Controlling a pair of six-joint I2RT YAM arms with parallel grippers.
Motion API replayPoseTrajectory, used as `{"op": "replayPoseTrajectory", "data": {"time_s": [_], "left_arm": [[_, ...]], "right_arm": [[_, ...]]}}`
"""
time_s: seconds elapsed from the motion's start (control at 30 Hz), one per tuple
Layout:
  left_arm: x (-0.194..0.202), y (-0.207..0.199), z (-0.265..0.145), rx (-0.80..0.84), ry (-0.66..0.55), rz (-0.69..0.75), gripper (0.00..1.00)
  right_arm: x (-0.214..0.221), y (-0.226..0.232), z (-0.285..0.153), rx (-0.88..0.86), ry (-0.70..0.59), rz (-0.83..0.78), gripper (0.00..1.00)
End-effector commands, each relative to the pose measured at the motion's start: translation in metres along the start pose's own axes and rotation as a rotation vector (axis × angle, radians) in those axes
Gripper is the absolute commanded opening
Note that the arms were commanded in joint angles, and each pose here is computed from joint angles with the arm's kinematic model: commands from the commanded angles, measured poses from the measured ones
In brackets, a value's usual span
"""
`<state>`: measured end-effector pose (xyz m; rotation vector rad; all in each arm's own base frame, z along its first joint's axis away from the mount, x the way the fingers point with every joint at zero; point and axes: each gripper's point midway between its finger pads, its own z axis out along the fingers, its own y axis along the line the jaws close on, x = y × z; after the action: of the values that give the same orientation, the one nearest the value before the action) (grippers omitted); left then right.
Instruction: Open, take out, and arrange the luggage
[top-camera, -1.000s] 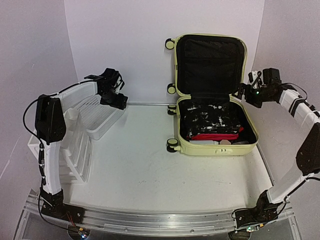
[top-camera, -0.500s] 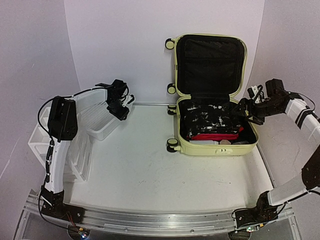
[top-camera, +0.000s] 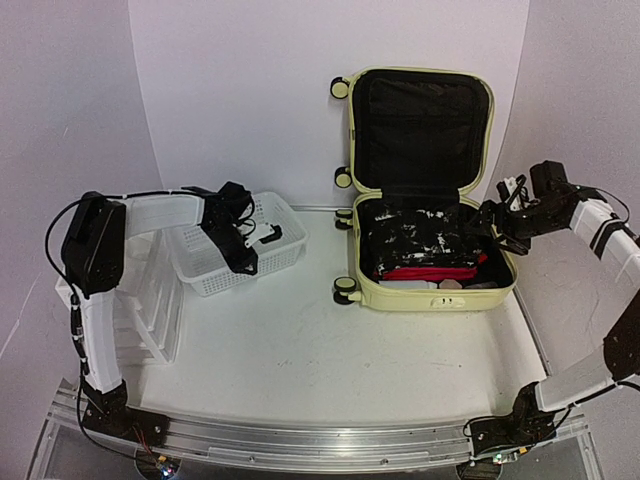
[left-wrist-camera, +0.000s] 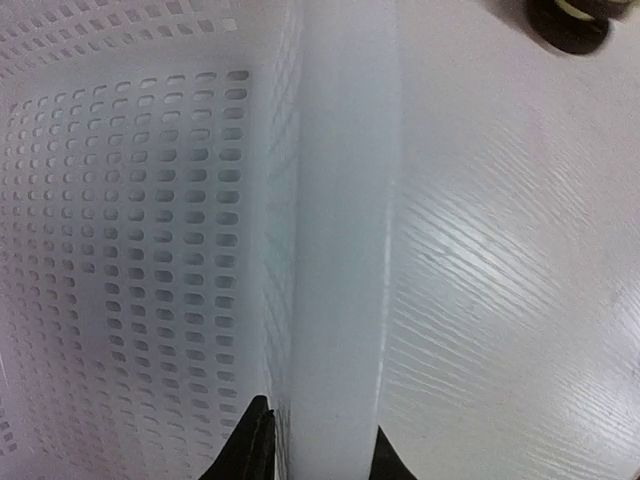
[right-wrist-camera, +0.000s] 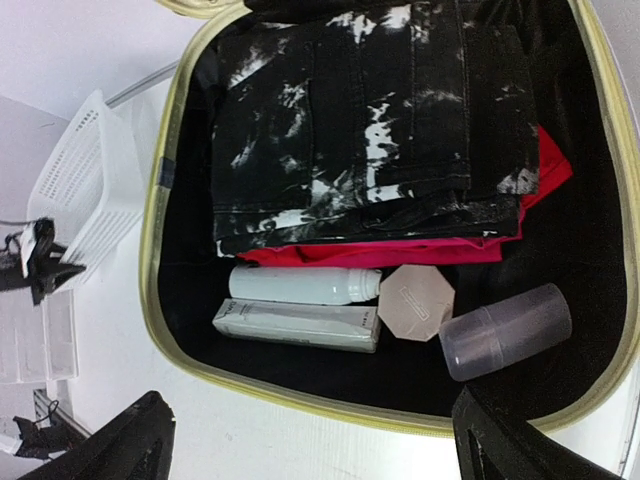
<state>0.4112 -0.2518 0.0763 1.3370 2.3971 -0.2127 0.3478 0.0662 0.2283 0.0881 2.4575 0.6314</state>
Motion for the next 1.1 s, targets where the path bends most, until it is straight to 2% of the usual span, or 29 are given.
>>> {"op": "replayPoseTrajectory", "data": {"time_s": [0.0, 0.13, 0.27, 0.33, 0.57, 0.63, 0.8, 0.97, 1.0, 1.07], "left_arm": [[-0.026, -0.056, -0.048, 0.073, -0.193, 0.249, 0.22], [-0.02, -0.08, -0.049, 0.103, -0.191, 0.281, 0.2], [-0.013, -0.102, -0.042, 0.144, -0.17, 0.295, 0.18], [-0.008, -0.114, -0.037, 0.157, -0.156, 0.31, 0.17], [0.005, -0.142, -0.029, 0.185, -0.128, 0.339, 0.14], [0.009, -0.148, -0.03, 0.194, -0.128, 0.343, 0.13], [0.016, -0.164, -0.032, 0.216, -0.129, 0.356, 0.13], [0.023, -0.169, -0.036, 0.228, -0.128, 0.332, 0.17], [0.023, -0.169, -0.038, 0.225, -0.131, 0.327, 0.19], [0.023, -0.167, -0.044, 0.204, -0.141, 0.313, 0.31]], "right_arm": [[-0.006, -0.012, 0.009, 0.051, 0.001, 0.089, 0.98], [-0.006, 0.007, 0.029, -0.041, 0.083, 0.047, 0.98], [0.004, 0.036, 0.05, 0.053, 0.152, -0.232, 0.98], [0.004, 0.043, 0.064, 0.08, 0.178, -0.305, 0.97], [0.003, 0.074, 0.108, 0.124, 0.282, -0.584, 0.76], [0.008, 0.077, 0.121, 0.145, 0.319, -0.657, 0.73], [0.01, 0.081, 0.153, 0.2, 0.374, -0.763, 0.74], [0.01, 0.089, 0.182, 0.237, 0.39, -0.827, 0.78], [0.011, 0.09, 0.188, 0.246, 0.395, -0.842, 0.8], [0.011, 0.09, 0.199, 0.28, 0.4, -0.876, 0.83]]}}
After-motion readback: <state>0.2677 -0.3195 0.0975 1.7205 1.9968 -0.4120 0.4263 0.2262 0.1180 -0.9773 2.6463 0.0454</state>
